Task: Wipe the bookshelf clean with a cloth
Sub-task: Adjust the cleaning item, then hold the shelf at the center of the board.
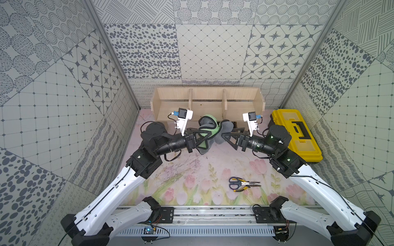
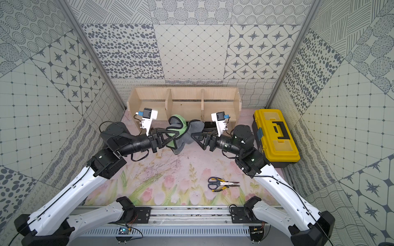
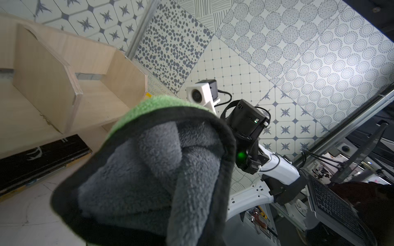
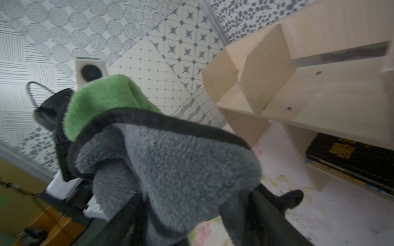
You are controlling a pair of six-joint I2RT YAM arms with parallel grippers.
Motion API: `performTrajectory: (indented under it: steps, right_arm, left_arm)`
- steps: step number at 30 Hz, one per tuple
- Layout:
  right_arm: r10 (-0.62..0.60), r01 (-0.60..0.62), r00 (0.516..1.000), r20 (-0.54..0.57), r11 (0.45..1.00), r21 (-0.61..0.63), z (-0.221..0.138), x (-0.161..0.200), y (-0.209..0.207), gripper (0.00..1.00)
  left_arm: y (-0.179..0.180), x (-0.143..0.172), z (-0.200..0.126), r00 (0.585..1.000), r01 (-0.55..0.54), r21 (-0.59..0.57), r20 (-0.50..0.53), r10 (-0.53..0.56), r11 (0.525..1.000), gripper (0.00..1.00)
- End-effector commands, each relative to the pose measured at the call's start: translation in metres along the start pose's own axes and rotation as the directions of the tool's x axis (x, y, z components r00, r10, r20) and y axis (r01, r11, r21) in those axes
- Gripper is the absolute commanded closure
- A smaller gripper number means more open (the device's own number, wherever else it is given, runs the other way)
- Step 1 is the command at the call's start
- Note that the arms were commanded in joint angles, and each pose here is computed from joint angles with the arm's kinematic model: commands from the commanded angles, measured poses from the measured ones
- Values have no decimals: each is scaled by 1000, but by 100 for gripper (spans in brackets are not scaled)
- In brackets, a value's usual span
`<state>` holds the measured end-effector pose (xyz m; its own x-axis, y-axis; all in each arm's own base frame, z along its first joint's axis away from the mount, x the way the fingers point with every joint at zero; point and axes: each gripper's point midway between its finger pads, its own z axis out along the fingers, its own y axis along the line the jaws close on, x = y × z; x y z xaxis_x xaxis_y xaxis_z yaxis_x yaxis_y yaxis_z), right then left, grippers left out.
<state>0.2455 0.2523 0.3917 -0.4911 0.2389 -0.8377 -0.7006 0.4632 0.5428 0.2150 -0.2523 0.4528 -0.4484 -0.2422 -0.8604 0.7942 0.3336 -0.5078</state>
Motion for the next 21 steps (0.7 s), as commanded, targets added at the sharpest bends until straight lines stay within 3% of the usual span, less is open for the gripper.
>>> performTrajectory:
  steps: [1,4,7,13,17,21]
  right_arm:
    - [-179,139,982,66,908,396,-38,-40,-48,8]
    - [-245,116,962,117,762,637,-74,-79,-84,5]
    - [-240,58,961,134,655,753,-99,-109,-116,5]
    - [-164,-40,973,161,568,822,-119,-133,-173,8]
    - [-139,-6,985,107,582,813,-106,-130,-192,12]
    - [-117,22,992,52,555,831,-97,-122,-218,16]
  left_arm:
    - [10,-65,-40,968,-142,-229,170,184,963,100]
    - [15,-94,-59,946,-184,-342,194,260,922,100]
    - [23,-119,-70,922,-225,-442,193,337,868,100]
    - [75,-173,-93,882,-196,-690,187,433,697,100]
    - [102,-192,-97,874,-167,-741,193,445,651,100]
    - [154,-188,-89,902,-118,-771,180,392,626,100]
